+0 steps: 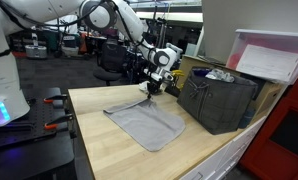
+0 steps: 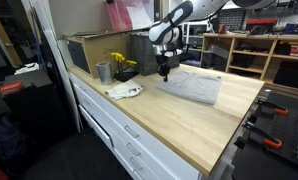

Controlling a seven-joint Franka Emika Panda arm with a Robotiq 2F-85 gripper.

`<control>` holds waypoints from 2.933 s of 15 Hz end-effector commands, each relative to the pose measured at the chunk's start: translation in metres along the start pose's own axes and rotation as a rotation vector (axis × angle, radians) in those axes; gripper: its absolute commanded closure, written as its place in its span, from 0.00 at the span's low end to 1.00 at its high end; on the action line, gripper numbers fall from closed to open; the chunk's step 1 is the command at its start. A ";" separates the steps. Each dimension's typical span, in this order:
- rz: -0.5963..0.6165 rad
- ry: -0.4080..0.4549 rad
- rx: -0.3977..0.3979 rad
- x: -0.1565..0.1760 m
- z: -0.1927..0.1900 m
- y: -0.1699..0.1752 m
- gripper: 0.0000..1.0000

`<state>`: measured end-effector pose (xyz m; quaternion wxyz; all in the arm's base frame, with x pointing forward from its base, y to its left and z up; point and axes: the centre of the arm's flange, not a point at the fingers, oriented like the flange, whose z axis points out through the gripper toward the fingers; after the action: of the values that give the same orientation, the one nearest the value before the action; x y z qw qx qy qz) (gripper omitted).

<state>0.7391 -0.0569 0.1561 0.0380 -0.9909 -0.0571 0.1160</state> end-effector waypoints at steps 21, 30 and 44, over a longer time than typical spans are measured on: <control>-0.129 0.178 -0.134 -0.052 -0.065 -0.102 0.01; 0.070 -0.017 0.136 -0.122 0.005 0.025 0.00; 0.188 -0.270 0.378 -0.234 0.130 -0.010 0.00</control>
<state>0.5151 -0.0757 0.0774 0.1792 -0.9470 0.0472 0.2623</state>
